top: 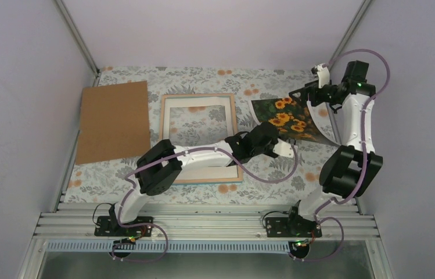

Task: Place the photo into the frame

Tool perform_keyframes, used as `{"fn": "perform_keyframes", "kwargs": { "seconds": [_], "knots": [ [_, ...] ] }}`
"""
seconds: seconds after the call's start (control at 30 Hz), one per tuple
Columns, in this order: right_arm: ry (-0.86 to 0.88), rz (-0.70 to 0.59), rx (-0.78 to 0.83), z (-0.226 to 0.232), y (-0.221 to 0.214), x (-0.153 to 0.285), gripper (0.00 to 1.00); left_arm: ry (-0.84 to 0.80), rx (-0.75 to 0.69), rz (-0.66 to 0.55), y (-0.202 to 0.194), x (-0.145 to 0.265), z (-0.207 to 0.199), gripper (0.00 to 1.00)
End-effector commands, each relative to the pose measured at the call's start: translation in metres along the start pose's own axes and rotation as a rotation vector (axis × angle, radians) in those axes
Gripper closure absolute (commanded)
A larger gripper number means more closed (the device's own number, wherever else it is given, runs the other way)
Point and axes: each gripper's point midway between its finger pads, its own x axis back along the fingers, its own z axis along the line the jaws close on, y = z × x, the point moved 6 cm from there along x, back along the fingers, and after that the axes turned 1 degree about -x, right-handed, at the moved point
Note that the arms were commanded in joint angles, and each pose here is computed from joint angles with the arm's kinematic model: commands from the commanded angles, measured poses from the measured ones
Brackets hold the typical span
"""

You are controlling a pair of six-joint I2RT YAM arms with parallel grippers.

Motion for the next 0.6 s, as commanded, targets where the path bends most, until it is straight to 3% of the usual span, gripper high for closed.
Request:
{"fn": "perform_keyframes", "kwargs": {
  "seconds": [0.0,0.27,0.57],
  "knots": [
    [-0.033,-0.132,0.042,0.013,0.035,0.03,0.0,0.008,0.17,-0.065,0.025,0.026,0.047,0.98],
    [-0.178,-0.247,0.075,0.007,0.089,0.067,0.0,-0.038,0.315,-0.147,0.066,0.081,0.097,0.98],
    [-0.313,-0.374,0.096,0.007,0.125,0.101,0.0,-0.248,0.446,-0.203,0.097,0.156,0.109,0.98]
  ]
}}
